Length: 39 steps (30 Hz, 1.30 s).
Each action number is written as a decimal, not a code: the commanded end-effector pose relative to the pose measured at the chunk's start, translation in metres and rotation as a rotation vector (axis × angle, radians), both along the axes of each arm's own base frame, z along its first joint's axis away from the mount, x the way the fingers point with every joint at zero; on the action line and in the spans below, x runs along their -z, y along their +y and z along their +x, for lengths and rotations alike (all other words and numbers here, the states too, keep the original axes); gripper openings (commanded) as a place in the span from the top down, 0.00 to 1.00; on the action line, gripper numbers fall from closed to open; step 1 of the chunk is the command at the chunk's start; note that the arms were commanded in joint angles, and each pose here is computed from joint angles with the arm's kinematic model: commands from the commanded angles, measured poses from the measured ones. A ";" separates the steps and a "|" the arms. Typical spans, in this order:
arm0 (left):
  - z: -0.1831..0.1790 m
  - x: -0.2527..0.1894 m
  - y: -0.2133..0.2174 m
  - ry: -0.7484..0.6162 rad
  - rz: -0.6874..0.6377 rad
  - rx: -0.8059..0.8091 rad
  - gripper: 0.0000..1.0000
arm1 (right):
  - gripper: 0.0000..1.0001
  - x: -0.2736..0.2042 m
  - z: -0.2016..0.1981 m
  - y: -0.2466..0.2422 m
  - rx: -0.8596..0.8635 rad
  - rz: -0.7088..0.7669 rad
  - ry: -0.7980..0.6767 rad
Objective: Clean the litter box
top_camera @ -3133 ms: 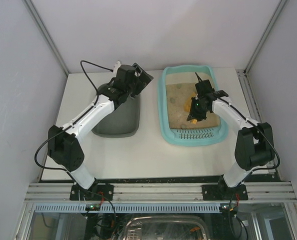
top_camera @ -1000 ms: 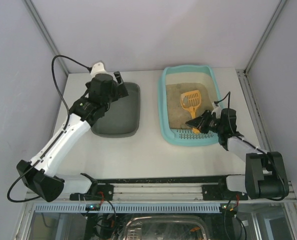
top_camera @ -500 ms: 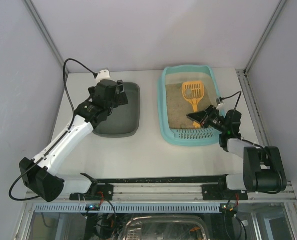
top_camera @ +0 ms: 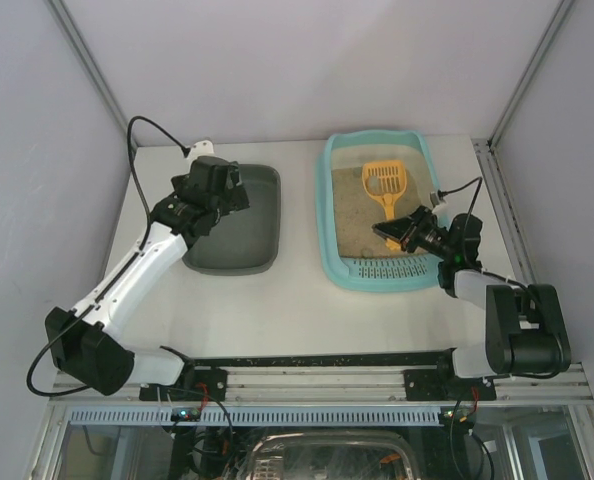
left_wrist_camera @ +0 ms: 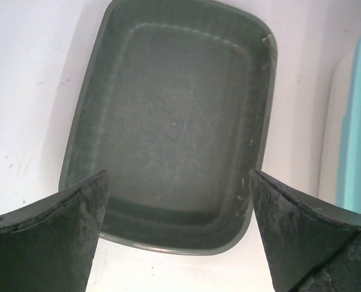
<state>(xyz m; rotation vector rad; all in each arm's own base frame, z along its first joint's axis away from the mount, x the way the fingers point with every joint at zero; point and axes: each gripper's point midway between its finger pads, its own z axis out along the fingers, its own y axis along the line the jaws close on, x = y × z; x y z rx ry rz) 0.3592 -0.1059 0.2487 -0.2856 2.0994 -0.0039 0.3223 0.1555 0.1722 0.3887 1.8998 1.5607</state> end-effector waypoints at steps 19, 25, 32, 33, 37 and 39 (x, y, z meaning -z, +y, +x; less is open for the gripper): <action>0.000 -0.023 0.079 0.117 -0.155 -0.193 0.02 | 1.00 -0.070 -0.015 0.082 -0.219 -0.276 -0.144; -0.029 -0.035 0.106 0.064 -0.252 -0.288 0.00 | 1.00 -0.044 -0.022 0.145 -0.331 -0.420 -0.090; -0.048 -0.042 0.120 0.008 -0.303 -0.311 0.01 | 1.00 -0.015 -0.007 0.198 -0.364 -0.698 -0.055; -0.049 -0.041 0.120 0.012 -0.303 -0.311 0.00 | 1.00 -0.012 -0.004 0.203 -0.358 -0.758 -0.063; -0.054 -0.037 0.125 0.021 -0.295 -0.328 0.00 | 1.00 0.008 -0.001 0.219 -0.371 -1.075 -0.119; -0.057 -0.037 0.129 0.025 -0.286 -0.346 0.00 | 1.00 0.015 0.002 0.226 -0.366 -1.223 -0.165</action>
